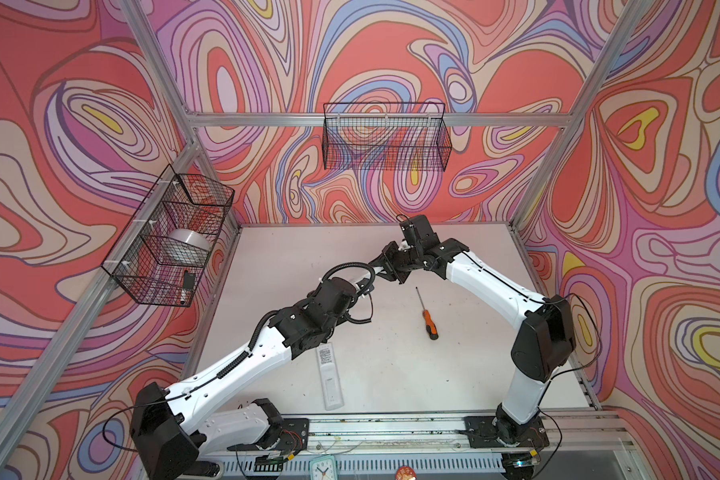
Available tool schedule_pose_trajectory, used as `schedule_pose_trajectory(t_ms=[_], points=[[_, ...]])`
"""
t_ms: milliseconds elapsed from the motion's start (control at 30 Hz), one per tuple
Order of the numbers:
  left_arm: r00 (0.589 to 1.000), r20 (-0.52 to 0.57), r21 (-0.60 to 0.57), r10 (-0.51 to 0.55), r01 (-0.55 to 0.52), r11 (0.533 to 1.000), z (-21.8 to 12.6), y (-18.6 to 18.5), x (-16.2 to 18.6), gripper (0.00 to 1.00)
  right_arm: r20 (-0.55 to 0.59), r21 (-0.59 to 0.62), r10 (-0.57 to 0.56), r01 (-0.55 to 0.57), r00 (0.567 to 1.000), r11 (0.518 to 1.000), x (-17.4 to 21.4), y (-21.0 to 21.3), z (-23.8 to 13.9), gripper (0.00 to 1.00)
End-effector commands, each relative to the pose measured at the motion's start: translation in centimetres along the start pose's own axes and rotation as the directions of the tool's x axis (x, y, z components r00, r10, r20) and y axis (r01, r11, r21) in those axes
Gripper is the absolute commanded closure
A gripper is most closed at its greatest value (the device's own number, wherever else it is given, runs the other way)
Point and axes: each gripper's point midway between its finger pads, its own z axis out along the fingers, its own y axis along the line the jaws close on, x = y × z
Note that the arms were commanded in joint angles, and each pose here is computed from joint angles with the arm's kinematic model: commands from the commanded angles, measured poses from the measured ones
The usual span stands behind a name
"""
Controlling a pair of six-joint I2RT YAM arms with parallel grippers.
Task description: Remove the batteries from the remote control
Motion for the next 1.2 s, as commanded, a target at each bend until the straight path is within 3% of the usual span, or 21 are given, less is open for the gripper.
schedule_pose_trajectory(t_ms=[0,67,167,200,233,267,400,500,567,633,667,767,867,933,1000,1033,1167], points=[[0.998,0.034,0.000,-0.061,0.062,0.998,-0.9,0.5,-0.4,0.87,0.028,-0.035,-0.024,0.025,0.999,0.999,-0.2,0.7,0.0,0.88],[0.996,0.042,0.014,-0.074,0.073,0.997,-1.0,0.2,-0.5,0.85,0.031,-0.035,-0.025,0.026,0.999,0.999,-0.3,0.4,0.1,0.98],[0.993,0.055,0.044,-0.100,0.098,0.994,-1.1,-0.3,-0.6,0.64,0.028,-0.037,-0.040,0.041,0.999,0.998,-0.1,0.3,0.1,1.00],[0.992,0.063,0.062,-0.110,0.107,0.992,-1.2,-0.5,-0.7,0.53,0.030,-0.036,-0.054,0.055,0.998,0.998,-0.3,0.4,0.1,1.00],[0.989,0.082,0.091,-0.125,0.117,0.989,-1.5,-0.8,-1.0,0.32,0.036,-0.038,-0.078,0.080,0.996,0.996,-0.6,0.5,0.0,1.00],[0.986,0.102,0.124,-0.135,0.122,0.985,-1.8,-1.2,-1.3,0.03,0.043,-0.033,-0.108,0.109,0.993,0.993,-1.0,0.6,-0.2,1.00],[0.968,0.143,0.292,-0.207,0.159,0.943,-4.3,-3.2,-1.4,0.00,0.041,0.007,-0.284,0.284,0.958,0.959,-3.7,0.9,-1.7,1.00],[0.934,0.091,0.399,-0.345,0.283,0.872,-5.9,-3.3,-1.1,0.00,0.007,0.038,-0.447,0.446,0.895,0.894,-5.3,1.1,-3.3,1.00],[0.886,0.018,0.487,-0.463,0.396,0.778,-6.7,-2.9,-1.2,0.00,-0.037,0.008,-0.580,0.581,0.813,0.814,-4.8,2.0,-4.1,1.00],[0.787,-0.108,0.551,-0.607,0.556,0.623,-6.9,-1.9,-1.5,0.00,-0.107,-0.061,-0.683,0.681,0.723,0.730,-3.2,2.6,-4.5,1.00],[0.754,-0.140,0.567,-0.642,0.592,0.572,-7.0,-1.5,-2.0,0.00,-0.138,-0.114,-0.707,0.698,0.694,0.707,-2.3,2.8,-4.6,1.00],[0.715,-0.188,0.689,-0.673,0.584,0.428,-8.0,-2.0,-5.1,0.00,-0.195,-0.228,-0.761,0.726,0.619,0.649,-0.2,3.0,-4.9,1.00],[0.633,-0.329,0.781,-0.701,0.600,0.174,-7.9,-2.6,-7.8,0.00,-0.163,-0.326,-0.817,0.752,0.553,0.574,1.2,3.9,-5.9,0.97],[0.555,-0.467,0.796,-0.688,0.603,-0.054,-7.3,-3.0,-9.1,0.02,-0.105,-0.400,-0.854,0.764,0.510,0.506,2.3,5.1,-7.0,0.97],[0.496,-0.557,0.783,-0.666,0.581,-0.223,-6.4,-3.2,-10.1,0.10,-0.057,-0.462,-0.869,0.758,0.492,0.460,3.3,5.9,-7.9,0.97],[0.480,-0.578,0.782,-0.660,0.557,-0.279,-6.4,-3.1,-10.6,0.12,-0.042,-0.491,-0.871,0.749,0.489,0.444,3.8,6.2,-8.3,0.96],[0.441,-0.592,0.793,-0.674,0.466,-0.392,-6.5,-1.8,-12.9,0.13,-0.045,-0.533,-0.866,0.721,0.498,0.443,4.8,6.3,-8.5,0.96]])
